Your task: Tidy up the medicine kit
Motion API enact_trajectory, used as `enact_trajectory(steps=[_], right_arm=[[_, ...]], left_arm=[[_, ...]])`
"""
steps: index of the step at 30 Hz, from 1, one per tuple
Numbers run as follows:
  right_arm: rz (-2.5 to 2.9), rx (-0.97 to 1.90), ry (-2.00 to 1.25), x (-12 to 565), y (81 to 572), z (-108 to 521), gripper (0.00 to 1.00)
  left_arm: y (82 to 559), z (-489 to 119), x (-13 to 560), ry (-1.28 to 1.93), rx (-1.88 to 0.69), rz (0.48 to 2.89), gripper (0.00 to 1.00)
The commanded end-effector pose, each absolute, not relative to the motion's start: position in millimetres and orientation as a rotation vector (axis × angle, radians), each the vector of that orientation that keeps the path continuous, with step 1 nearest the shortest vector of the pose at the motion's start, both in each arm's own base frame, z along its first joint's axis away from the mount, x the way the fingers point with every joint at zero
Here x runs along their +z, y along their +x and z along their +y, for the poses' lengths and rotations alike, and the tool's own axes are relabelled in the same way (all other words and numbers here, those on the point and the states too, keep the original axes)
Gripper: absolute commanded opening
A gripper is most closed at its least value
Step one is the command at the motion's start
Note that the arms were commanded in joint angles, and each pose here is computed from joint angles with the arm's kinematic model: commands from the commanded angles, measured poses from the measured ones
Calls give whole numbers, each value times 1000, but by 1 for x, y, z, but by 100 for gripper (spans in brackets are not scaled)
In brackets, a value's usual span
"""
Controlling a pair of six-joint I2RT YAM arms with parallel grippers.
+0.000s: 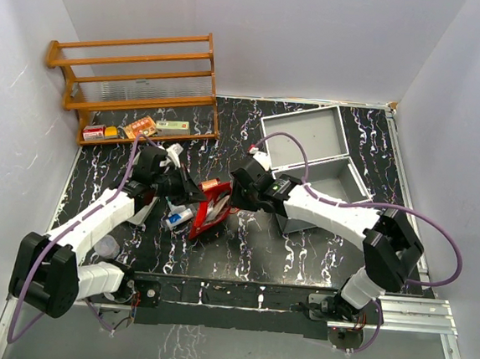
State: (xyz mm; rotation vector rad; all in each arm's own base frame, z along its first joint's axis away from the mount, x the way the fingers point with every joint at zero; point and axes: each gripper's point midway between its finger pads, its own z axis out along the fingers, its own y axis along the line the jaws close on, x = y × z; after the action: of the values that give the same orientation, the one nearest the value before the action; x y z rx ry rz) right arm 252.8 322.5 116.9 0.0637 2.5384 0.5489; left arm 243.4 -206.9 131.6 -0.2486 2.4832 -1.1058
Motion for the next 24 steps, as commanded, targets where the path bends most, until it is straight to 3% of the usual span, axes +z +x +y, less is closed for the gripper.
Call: enact_trajectory(steps=[1, 13, 18, 24], right_arm=[[2426, 535, 111, 151, 269, 317, 33], [2391, 351, 252, 132, 279, 285, 39], [2467, 444, 255, 109, 289, 302, 39], [2535, 463, 204, 87, 300, 329, 37]], left_arm=[[248, -201, 146, -246, -1049, 2448, 0], [246, -200, 161, -403, -1121, 2368, 0], [251, -203, 186, -495, -1228, 2268, 0], [261, -183, 209, -557, -1132, 2190, 0]])
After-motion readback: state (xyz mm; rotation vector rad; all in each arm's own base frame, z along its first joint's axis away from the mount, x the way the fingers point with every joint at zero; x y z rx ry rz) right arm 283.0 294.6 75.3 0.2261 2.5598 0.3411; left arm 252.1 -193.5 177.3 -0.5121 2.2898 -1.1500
